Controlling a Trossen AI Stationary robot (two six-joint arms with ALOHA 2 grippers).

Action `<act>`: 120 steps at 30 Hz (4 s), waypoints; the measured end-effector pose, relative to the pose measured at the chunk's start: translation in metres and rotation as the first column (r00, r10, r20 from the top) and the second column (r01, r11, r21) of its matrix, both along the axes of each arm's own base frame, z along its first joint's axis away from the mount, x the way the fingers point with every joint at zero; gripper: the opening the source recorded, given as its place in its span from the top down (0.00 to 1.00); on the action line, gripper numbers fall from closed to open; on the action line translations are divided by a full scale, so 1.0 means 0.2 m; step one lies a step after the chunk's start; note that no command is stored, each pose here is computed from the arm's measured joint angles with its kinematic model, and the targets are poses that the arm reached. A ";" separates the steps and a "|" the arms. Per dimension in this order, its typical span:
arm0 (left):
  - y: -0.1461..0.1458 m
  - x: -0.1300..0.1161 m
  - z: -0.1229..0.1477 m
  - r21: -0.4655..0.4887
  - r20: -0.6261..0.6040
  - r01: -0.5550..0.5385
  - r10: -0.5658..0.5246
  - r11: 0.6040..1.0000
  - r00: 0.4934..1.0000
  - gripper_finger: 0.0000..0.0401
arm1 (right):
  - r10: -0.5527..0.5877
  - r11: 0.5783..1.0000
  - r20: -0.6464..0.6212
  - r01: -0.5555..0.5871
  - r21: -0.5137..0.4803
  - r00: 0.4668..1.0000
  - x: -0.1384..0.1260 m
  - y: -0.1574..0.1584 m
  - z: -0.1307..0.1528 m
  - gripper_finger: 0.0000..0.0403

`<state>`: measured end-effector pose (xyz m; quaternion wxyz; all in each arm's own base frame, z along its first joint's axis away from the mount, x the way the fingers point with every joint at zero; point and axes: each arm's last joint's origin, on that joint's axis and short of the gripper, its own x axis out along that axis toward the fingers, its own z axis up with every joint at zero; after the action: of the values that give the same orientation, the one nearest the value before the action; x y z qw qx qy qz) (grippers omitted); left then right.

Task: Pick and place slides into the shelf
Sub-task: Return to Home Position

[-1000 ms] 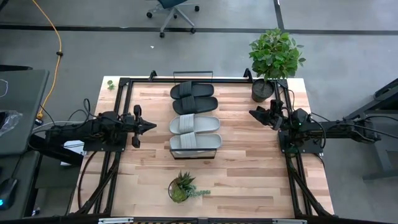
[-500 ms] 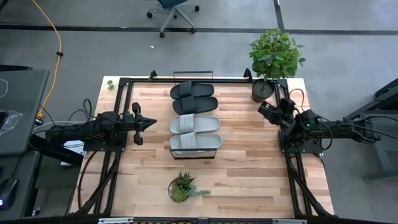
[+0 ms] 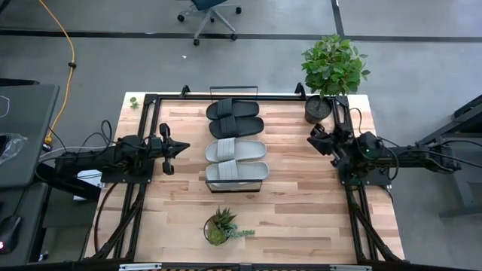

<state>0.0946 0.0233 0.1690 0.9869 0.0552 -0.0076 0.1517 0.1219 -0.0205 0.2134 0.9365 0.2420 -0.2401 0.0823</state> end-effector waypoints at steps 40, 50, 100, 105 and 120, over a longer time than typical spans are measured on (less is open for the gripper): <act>0.00 0.00 0.00 -0.002 -0.001 0.008 -0.008 1.000 1.000 1.00 | -0.013 0.998 -0.281 -0.007 -0.070 0.960 -0.12 0.03 -0.12 1.00; 0.00 0.00 0.00 -0.002 -0.001 0.009 -0.009 1.000 1.000 1.00 | -0.078 0.993 -0.303 0.048 -0.104 0.950 -0.14 0.03 -0.14 1.00; 0.00 0.00 0.00 -0.002 -0.001 0.009 -0.009 1.000 1.000 1.00 | -0.331 0.940 -0.450 0.250 -0.231 0.830 -0.13 0.00 -0.23 1.00; 0.00 0.00 0.00 -0.002 -0.001 0.009 -0.009 1.000 1.000 1.00 | -0.329 0.942 -0.450 0.250 -0.226 0.830 -0.13 0.00 -0.23 1.00; 0.00 0.00 0.00 -0.002 0.000 0.009 -0.009 1.000 1.000 1.00 | -0.329 0.942 -0.451 0.250 -0.226 0.830 -0.13 0.00 -0.23 1.00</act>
<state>0.0947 0.0231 0.1689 0.9876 0.0543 -0.0075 0.1474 0.0952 -0.0211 0.1676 0.9841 0.1410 -0.0258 -0.1051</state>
